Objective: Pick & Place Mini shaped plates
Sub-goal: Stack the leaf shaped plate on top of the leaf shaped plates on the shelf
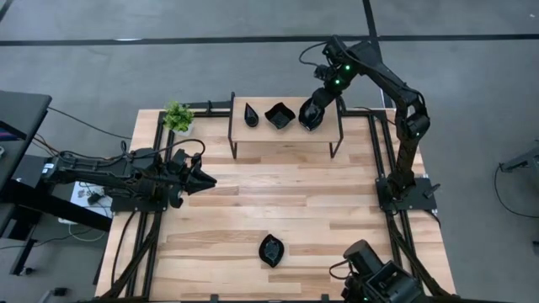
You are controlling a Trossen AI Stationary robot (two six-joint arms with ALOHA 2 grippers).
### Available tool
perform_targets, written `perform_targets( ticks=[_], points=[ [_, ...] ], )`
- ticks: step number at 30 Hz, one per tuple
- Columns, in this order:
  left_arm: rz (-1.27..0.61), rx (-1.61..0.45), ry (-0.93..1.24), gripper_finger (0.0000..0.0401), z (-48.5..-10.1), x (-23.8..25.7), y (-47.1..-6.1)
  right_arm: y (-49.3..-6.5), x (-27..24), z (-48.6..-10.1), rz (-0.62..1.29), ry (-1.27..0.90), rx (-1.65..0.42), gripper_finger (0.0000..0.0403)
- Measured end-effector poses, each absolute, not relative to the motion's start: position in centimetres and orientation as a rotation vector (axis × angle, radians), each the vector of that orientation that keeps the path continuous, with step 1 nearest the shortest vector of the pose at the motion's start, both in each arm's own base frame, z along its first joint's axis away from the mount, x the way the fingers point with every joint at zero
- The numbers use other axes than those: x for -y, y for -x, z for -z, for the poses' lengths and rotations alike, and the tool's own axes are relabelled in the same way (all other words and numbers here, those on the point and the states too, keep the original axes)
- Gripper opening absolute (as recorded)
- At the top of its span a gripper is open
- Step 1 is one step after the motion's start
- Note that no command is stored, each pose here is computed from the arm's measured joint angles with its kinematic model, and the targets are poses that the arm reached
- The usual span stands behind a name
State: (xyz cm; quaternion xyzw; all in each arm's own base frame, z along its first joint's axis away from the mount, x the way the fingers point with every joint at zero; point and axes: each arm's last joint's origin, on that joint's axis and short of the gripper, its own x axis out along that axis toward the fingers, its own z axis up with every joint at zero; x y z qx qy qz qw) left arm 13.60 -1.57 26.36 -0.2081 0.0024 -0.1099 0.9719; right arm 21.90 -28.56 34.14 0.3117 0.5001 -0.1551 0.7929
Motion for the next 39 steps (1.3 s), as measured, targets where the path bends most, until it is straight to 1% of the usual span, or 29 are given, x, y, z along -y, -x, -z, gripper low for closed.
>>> perform_targets(
  ticks=[7,14,17,34,37,39],
  points=[
    [0.222,-0.005,0.420,0.0066,-26.4,1.6,-13.6,-22.1,28.4,-34.1,0.337,-0.672,-1.084,0.0000],
    [0.223,0.001,0.420,0.0066,-26.4,1.6,-13.6,-22.2,28.3,-32.3,0.334,-0.722,-1.124,0.0000],
    [0.223,0.002,0.420,0.0066,-26.4,1.6,-13.6,-22.4,28.5,-32.3,0.335,-0.702,-1.094,0.0000],
    [0.226,0.014,0.420,0.0066,-26.5,1.6,-13.6,-22.3,28.4,-32.3,0.315,-0.685,-1.107,0.0000],
    [0.226,0.016,0.420,0.0066,-26.6,1.6,-13.6,-22.3,28.4,-32.3,0.311,-0.680,-1.108,0.0008],
    [0.227,0.017,0.420,0.0066,-26.6,1.6,-13.6,-22.4,28.4,-32.3,0.308,-0.675,-1.109,0.0021]
  ],
)
